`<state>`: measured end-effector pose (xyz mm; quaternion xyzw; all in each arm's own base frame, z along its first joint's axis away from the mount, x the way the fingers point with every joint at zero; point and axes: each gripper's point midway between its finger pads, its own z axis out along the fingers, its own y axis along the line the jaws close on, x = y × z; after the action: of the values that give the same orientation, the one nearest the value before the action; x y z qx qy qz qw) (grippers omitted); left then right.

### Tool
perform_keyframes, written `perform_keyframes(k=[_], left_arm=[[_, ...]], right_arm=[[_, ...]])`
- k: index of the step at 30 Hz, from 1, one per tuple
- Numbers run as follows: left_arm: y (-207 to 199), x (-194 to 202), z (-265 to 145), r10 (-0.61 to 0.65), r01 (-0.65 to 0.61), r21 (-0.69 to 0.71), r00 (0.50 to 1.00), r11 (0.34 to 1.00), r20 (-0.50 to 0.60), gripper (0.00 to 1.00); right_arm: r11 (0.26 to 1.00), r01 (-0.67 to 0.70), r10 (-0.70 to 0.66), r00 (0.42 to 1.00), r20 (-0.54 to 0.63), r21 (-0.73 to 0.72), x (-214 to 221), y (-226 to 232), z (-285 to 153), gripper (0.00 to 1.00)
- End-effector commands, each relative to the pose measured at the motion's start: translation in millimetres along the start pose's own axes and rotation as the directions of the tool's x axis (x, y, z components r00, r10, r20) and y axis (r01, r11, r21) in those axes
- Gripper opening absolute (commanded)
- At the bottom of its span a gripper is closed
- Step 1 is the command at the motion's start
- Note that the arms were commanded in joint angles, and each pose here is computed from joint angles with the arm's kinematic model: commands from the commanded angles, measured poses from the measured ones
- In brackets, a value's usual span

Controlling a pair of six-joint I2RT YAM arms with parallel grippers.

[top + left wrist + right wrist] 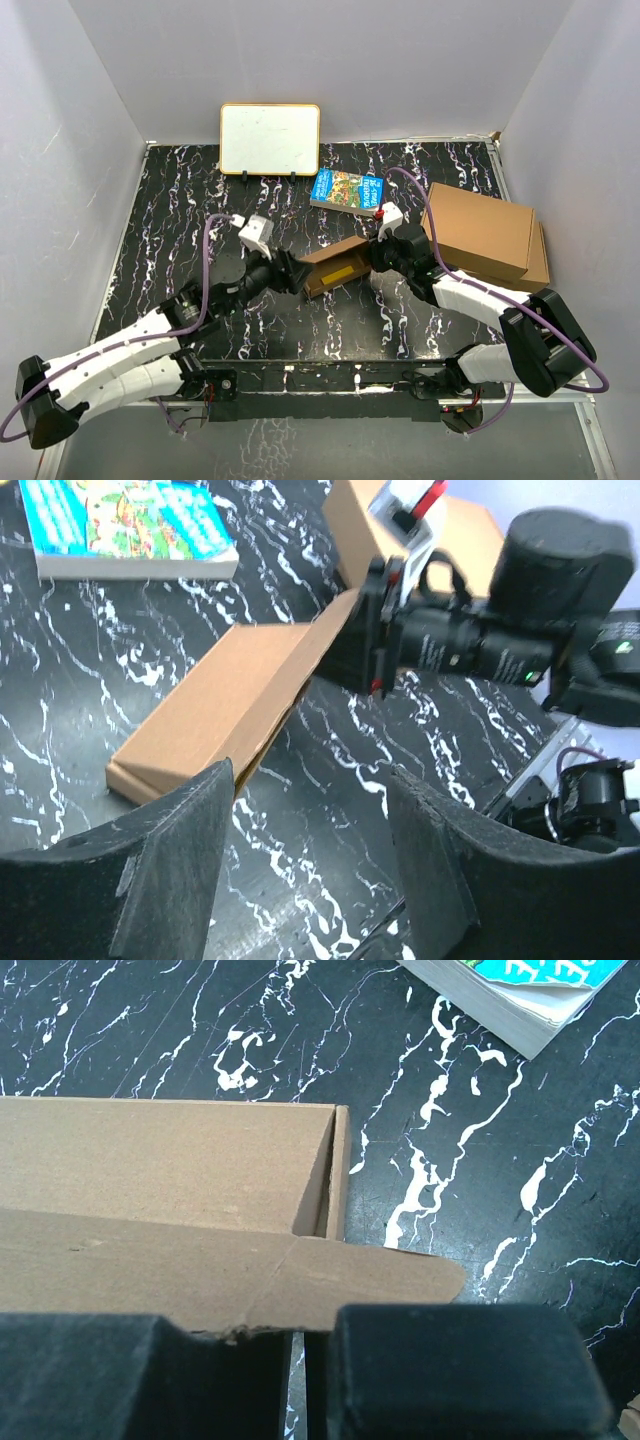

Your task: Fold the paper box

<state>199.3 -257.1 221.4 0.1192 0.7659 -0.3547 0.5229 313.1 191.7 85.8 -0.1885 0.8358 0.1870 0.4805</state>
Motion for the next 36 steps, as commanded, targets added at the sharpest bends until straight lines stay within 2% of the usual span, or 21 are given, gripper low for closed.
perform_keyframes(k=[1, 6, 10, 16, 19, 27, 32, 36], left_arm=[[-10.6, -25.9, 5.2, 0.062, -0.062, -0.02, 0.997, 0.998, -0.04, 0.58], [4.4, -37.5, 35.9, 0.044, -0.049, -0.096, 0.998, 0.994, -0.051, 0.49], [11.9, -28.1, 66.1, -0.033, 0.028, -0.042, 0.993, 0.999, -0.113, 0.44], [6.2, 5.9, 93.2, -0.054, 0.064, 0.029, 0.967, 0.998, -0.25, 0.41], [9.5, 24.7, 99.0, -0.071, 0.084, 0.028, 0.951, 0.996, -0.302, 0.4], [25.2, 46.3, 104.9, -0.093, 0.094, -0.015, 0.936, 0.995, -0.34, 0.4], [33.3, 50.3, 104.8, -0.105, 0.099, -0.036, 0.934, 0.994, -0.341, 0.4], [35.5, 54.0, 104.0, -0.111, 0.104, -0.038, 0.931, 0.994, -0.347, 0.4]], right_arm=[[0.999, 0.025, -0.024, 0.999, 0.042, -0.028, -8.8, 6.3, -3.5, 0.13], [0.998, 0.037, -0.035, 0.998, 0.046, -0.04, -10.1, 8.3, -4.3, 0.15], [0.998, 0.047, -0.045, 0.998, 0.054, -0.044, -12.2, 8.9, -5.8, 0.15], [0.995, 0.077, -0.073, 0.995, 0.062, -0.066, -15.3, 11.6, -9.2, 0.17], [0.99, 0.114, -0.109, 0.992, 0.066, -0.085, -18.6, 13.9, -12.4, 0.24], [0.96, 0.244, -0.235, 0.969, 0.077, -0.138, -27.3, 11.8, -24.3, 0.48], [0.899, 0.376, -0.369, 0.927, 0.072, -0.226, -24.7, 10.1, -37.7, 0.64], [0.843, 0.454, -0.451, 0.889, 0.081, -0.288, -24.0, 4.1, -52.3, 0.68]])
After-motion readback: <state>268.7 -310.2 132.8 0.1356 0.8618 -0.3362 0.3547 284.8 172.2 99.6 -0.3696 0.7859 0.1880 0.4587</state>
